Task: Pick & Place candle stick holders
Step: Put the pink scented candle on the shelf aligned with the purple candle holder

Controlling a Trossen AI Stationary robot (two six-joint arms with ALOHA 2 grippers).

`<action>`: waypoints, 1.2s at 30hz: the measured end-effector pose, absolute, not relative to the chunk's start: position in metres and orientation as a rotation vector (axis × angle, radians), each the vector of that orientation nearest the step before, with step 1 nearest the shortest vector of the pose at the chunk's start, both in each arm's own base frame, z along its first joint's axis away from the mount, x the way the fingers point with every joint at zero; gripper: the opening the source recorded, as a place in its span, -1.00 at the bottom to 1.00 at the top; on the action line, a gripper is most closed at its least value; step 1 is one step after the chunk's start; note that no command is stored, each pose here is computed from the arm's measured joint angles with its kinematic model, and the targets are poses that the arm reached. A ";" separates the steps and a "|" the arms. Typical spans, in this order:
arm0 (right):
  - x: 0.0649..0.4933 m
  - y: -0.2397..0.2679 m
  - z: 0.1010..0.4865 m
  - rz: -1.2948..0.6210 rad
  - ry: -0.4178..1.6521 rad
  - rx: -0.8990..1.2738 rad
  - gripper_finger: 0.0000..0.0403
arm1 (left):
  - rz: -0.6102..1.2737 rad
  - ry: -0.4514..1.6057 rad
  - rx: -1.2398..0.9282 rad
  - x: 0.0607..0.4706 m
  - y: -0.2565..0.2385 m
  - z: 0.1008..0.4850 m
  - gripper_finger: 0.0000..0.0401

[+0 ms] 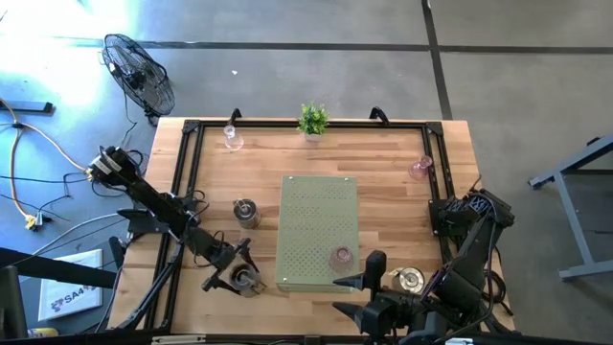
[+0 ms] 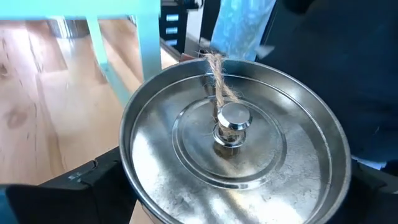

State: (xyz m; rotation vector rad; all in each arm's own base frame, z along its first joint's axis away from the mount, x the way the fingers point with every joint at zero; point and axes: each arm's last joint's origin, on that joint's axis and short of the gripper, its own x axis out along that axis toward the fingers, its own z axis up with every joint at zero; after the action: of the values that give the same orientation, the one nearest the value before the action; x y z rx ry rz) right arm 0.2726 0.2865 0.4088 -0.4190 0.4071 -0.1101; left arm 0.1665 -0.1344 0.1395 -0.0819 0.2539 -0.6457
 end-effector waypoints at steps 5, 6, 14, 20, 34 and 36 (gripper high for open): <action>0.273 0.287 0.409 -0.110 0.407 -0.419 0.07 | -0.624 0.243 -0.213 0.164 -0.132 0.154 0.75; 0.273 0.287 0.409 -0.110 0.407 -0.419 0.07 | -0.614 0.246 -0.228 0.164 -0.132 0.159 0.75; 0.272 0.286 0.409 -0.109 0.409 -0.420 0.07 | -0.461 0.388 -0.109 0.175 -0.151 0.220 0.75; 0.272 0.286 0.409 -0.109 0.409 -0.421 0.07 | -0.390 0.361 -0.043 0.181 -0.171 0.279 0.75; 0.273 0.287 0.409 -0.107 0.408 -0.411 0.07 | -0.155 0.147 0.055 0.198 -0.158 0.320 0.75; 0.273 0.287 0.409 -0.106 0.409 -0.416 0.07 | -0.160 0.140 0.039 0.204 -0.152 0.321 0.75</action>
State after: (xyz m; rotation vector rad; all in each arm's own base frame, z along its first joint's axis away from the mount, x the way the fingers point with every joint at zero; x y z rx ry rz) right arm 0.2725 0.2866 0.4087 -0.4156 0.4088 -0.1059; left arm 0.2041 -0.1522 0.3214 0.0393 0.1403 -0.1604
